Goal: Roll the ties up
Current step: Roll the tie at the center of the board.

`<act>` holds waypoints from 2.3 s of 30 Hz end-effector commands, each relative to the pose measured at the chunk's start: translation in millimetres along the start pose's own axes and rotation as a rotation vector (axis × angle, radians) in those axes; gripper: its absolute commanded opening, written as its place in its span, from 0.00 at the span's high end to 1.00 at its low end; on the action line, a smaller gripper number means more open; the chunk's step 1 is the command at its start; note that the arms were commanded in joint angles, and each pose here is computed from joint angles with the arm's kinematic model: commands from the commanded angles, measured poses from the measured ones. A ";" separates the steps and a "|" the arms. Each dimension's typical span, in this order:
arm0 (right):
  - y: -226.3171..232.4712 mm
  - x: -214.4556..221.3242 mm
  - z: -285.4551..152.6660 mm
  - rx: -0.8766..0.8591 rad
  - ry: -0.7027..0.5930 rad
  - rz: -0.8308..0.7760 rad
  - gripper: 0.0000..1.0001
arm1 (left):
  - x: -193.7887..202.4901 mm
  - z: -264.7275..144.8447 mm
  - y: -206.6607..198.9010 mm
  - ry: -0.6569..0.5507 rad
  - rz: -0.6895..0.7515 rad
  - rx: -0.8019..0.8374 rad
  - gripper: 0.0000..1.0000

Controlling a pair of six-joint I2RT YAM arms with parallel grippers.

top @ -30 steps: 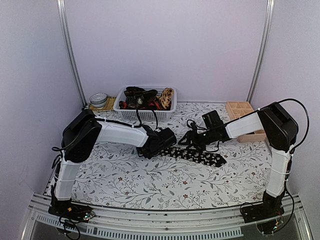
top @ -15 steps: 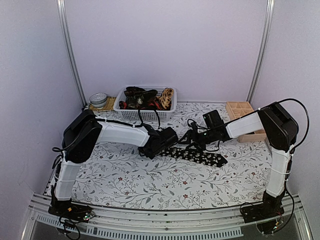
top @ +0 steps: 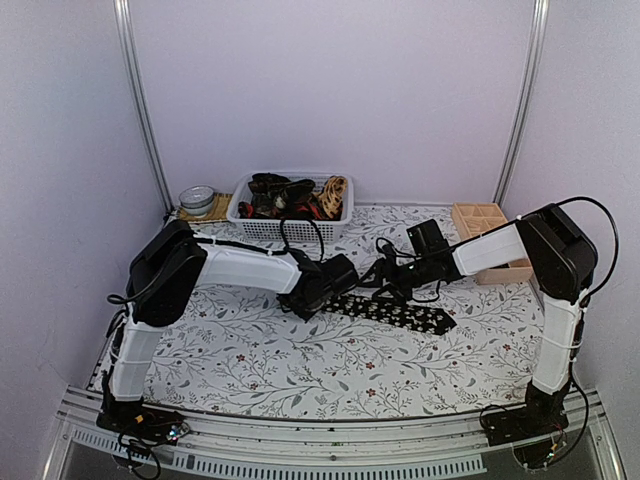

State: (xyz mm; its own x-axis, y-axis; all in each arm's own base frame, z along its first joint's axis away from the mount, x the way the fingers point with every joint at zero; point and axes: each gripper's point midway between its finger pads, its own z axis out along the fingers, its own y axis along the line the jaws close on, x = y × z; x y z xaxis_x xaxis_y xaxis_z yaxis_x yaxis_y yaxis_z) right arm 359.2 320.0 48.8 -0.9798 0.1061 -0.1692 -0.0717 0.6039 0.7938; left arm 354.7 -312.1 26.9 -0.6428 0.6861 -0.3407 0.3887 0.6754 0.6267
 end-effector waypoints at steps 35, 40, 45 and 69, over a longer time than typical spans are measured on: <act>78.6 -12.6 3.9 -0.083 -0.019 -0.137 0.33 | -45.8 -90.4 43.8 -0.313 -0.200 0.479 0.00; 101.8 -10.6 23.1 -0.104 -0.020 -0.146 0.34 | -31.1 -88.9 97.8 -0.369 -0.421 0.634 0.00; 116.0 -1.7 58.9 -0.104 0.007 -0.144 0.37 | -8.6 -70.6 122.1 -0.390 -0.683 0.806 0.02; 87.1 20.8 120.3 -0.047 0.084 -0.090 0.73 | 4.6 -14.0 63.4 -0.238 -0.856 1.079 0.23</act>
State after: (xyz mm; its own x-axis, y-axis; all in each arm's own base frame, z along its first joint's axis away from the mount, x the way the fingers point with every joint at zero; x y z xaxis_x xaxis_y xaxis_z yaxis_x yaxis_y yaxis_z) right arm 351.9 465.2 78.3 -0.9748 -0.0088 -0.2230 -0.1920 0.5428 0.8176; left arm 366.0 -266.7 77.2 -0.8476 -0.0683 -0.5263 0.3168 0.7305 -0.6049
